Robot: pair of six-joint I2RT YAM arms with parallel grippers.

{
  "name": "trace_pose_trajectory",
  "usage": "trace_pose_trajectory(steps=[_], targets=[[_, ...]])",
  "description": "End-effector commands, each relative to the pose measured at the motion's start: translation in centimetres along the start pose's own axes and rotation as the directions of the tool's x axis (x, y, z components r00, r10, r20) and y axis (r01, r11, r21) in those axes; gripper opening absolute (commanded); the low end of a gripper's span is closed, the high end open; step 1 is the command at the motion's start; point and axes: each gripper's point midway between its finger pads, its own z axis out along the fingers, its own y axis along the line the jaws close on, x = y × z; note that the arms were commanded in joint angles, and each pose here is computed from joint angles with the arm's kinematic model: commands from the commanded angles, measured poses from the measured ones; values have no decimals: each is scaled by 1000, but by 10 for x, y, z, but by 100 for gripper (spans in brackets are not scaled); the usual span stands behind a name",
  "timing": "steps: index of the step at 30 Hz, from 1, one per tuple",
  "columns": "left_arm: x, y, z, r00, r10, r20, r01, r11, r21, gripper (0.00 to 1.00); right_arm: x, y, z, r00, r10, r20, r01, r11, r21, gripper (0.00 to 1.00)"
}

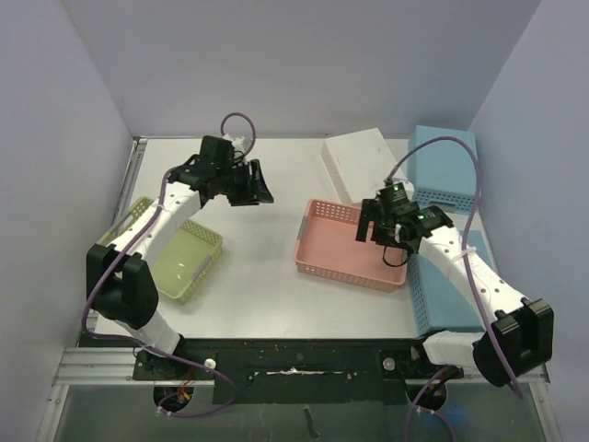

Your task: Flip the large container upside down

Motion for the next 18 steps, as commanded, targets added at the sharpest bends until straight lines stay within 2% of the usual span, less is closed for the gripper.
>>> trace_pose_trajectory(steps=[1,7,13,18], targets=[[-39,9,-50,989,11,145,-14,1000,16,49,-13,71,1,999,-16,38,21,989,-146,86],[-46,23,-81,966,-35,254,32,999,17,49,-20,133,6,999,-14,41,22,980,-198,85],[-43,38,-96,955,-64,289,66,998,0,49,-24,183,15,1000,-4,19,8,975,-220,85],[-57,56,-134,903,-53,427,97,992,-81,49,-21,214,38,1000,31,-1,-30,980,-195,83]])
